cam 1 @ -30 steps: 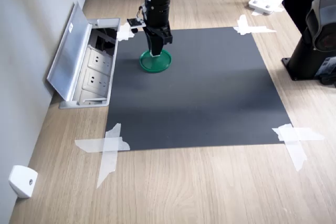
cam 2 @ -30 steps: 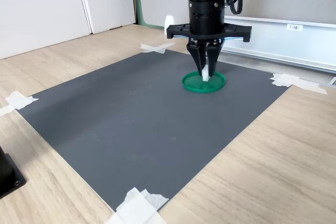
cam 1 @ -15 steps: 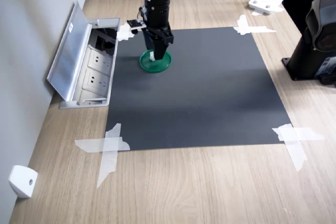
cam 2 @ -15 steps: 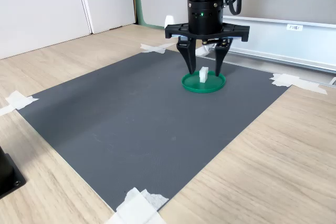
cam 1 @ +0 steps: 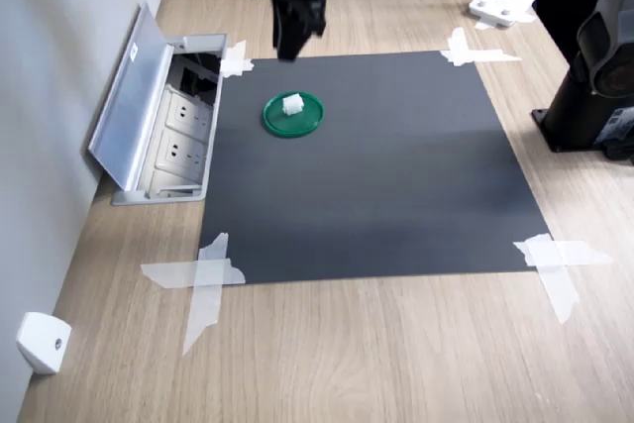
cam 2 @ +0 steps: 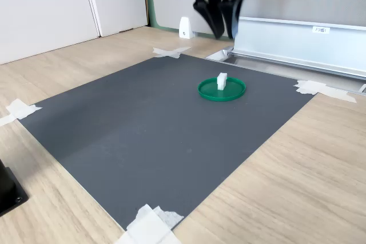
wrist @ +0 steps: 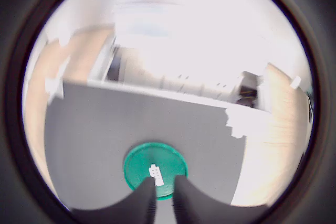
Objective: Grasp a white terminal and put it on the green lid.
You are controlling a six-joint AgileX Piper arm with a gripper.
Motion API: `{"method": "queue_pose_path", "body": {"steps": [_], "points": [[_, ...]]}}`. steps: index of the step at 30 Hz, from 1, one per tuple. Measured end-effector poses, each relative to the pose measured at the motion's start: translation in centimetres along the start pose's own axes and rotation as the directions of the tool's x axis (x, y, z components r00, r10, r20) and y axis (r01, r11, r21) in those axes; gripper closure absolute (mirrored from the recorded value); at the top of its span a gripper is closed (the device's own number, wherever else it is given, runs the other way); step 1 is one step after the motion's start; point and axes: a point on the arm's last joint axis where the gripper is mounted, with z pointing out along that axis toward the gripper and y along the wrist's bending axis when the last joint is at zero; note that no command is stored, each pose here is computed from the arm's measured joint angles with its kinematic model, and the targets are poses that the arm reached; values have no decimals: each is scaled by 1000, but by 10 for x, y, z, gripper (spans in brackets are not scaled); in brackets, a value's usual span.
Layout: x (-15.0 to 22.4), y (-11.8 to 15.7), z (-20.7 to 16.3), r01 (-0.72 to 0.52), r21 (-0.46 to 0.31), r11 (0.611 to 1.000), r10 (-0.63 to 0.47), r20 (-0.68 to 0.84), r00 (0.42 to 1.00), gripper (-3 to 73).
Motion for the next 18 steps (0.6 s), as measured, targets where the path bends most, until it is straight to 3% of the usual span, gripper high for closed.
{"method": "queue_pose_path", "body": {"steps": [3, 8, 13, 18], "points": [[4, 14, -29, -88, 5, 996, 87, 120, 989, 689], [29, 31, -71, -146, -5, 989, 141, 280, 950, 701], [77, 40, -91, -167, -1, 986, 153, 402, 903, 702], [128, 49, -101, -178, 10, 984, 141, 566, 812, 702]]}}
